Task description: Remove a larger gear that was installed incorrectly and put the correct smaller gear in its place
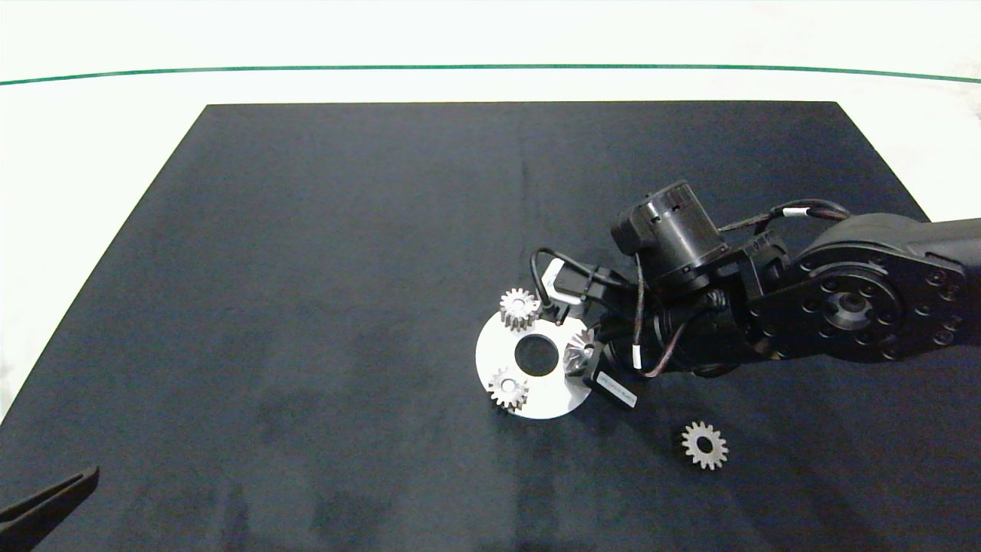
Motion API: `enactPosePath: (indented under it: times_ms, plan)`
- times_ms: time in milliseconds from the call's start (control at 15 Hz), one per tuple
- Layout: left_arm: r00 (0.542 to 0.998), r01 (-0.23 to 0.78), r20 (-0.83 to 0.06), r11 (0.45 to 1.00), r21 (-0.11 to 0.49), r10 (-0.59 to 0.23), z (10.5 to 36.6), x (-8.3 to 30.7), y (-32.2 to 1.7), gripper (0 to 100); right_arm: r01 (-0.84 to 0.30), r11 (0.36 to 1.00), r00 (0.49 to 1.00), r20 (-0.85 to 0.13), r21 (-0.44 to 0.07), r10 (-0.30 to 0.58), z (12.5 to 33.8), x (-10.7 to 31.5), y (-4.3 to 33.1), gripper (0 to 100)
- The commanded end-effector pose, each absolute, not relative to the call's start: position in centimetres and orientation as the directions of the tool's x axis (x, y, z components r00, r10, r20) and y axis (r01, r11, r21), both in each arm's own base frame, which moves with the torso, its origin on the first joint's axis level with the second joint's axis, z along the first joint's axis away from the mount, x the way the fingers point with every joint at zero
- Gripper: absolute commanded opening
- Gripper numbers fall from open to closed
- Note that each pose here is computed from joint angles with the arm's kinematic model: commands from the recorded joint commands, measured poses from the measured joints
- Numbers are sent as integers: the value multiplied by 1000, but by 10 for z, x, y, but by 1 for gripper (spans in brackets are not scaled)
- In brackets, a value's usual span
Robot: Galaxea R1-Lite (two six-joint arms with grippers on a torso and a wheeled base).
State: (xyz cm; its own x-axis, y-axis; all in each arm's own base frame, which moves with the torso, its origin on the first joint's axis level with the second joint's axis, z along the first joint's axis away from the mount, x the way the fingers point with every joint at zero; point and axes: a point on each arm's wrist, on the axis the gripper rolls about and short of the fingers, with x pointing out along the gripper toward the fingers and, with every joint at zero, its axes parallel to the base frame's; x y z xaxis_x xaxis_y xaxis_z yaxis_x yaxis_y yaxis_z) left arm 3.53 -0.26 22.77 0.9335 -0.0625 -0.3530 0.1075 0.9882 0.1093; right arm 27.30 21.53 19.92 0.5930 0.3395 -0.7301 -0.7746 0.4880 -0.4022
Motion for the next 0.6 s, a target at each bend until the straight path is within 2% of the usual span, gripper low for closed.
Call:
enactPosePath:
  times_ms: [67, 600]
  plan:
    - [933, 107, -354, 988, 110, -62, 228, 35, -3, 100, -781, 470, 590, -733, -411, 340, 201, 271, 215, 31]
    - [933, 107, -354, 988, 110, -62, 228, 35, -3, 100, -771, 464, 615, -698, -436, 367, 216, 268, 212, 31]
